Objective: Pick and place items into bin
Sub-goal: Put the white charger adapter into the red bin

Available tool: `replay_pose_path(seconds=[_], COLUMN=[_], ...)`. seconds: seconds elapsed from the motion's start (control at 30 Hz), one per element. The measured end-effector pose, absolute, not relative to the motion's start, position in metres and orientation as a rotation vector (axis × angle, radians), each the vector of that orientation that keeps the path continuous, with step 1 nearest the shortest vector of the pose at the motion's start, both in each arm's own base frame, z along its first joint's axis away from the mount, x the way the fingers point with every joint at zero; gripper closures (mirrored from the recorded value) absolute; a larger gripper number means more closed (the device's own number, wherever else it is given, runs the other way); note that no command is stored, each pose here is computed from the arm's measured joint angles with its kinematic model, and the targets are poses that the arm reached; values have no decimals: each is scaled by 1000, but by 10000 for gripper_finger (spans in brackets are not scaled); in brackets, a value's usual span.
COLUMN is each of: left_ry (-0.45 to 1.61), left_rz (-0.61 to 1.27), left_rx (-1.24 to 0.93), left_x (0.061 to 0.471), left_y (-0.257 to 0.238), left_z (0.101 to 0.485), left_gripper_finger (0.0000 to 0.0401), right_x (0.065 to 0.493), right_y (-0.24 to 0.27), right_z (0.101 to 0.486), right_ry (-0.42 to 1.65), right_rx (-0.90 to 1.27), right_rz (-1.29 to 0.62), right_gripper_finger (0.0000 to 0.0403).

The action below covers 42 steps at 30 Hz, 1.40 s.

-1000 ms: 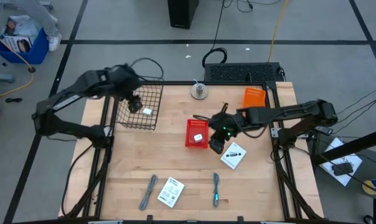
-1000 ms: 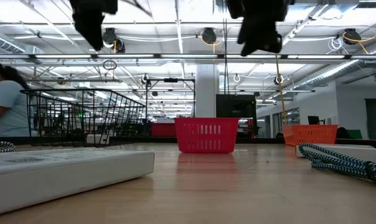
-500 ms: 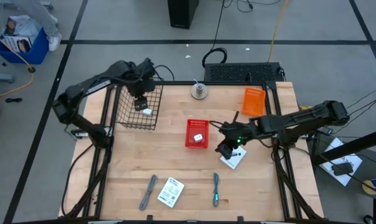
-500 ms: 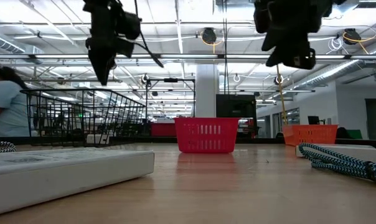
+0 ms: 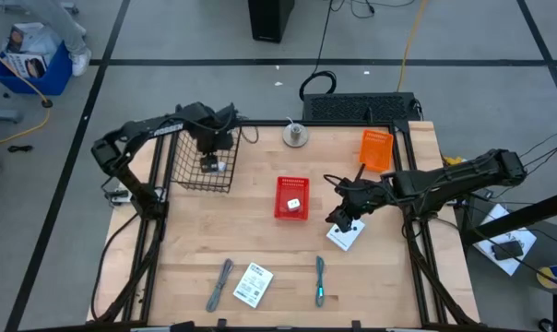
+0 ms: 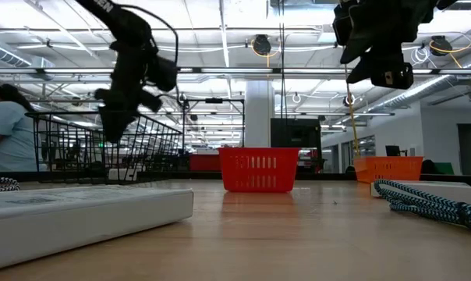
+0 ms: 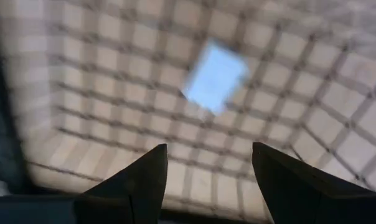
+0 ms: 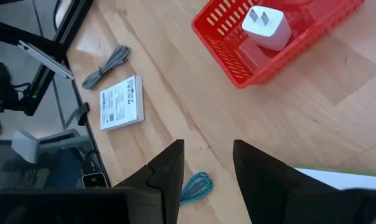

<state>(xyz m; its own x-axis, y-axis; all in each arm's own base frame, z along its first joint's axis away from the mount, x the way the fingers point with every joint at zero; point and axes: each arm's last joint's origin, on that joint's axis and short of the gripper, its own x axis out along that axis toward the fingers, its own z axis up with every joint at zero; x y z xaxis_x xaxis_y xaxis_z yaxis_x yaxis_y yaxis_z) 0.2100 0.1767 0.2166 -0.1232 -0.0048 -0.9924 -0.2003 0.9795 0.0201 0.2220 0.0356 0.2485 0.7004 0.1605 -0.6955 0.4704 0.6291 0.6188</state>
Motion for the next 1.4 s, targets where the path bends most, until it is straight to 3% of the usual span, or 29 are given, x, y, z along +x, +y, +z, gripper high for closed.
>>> replay_pose_path(seconds=[0.17, 1.0, 1.4], left_ry=[1641, 1492, 1454], left_rz=[167, 194, 233], left_rx=[-229, -61, -39], left_x=[207, 207, 208], left_y=[172, 167, 169], left_z=[194, 143, 141], left_gripper_finger=[162, 162, 175], right_x=[221, 221, 223], right_y=[35, 36, 36], right_z=[249, 249, 250], right_ry=[799, 798, 775], right_rx=[876, 998, 1019], right_rz=[-193, -243, -240], right_gripper_finger=[273, 273, 273])
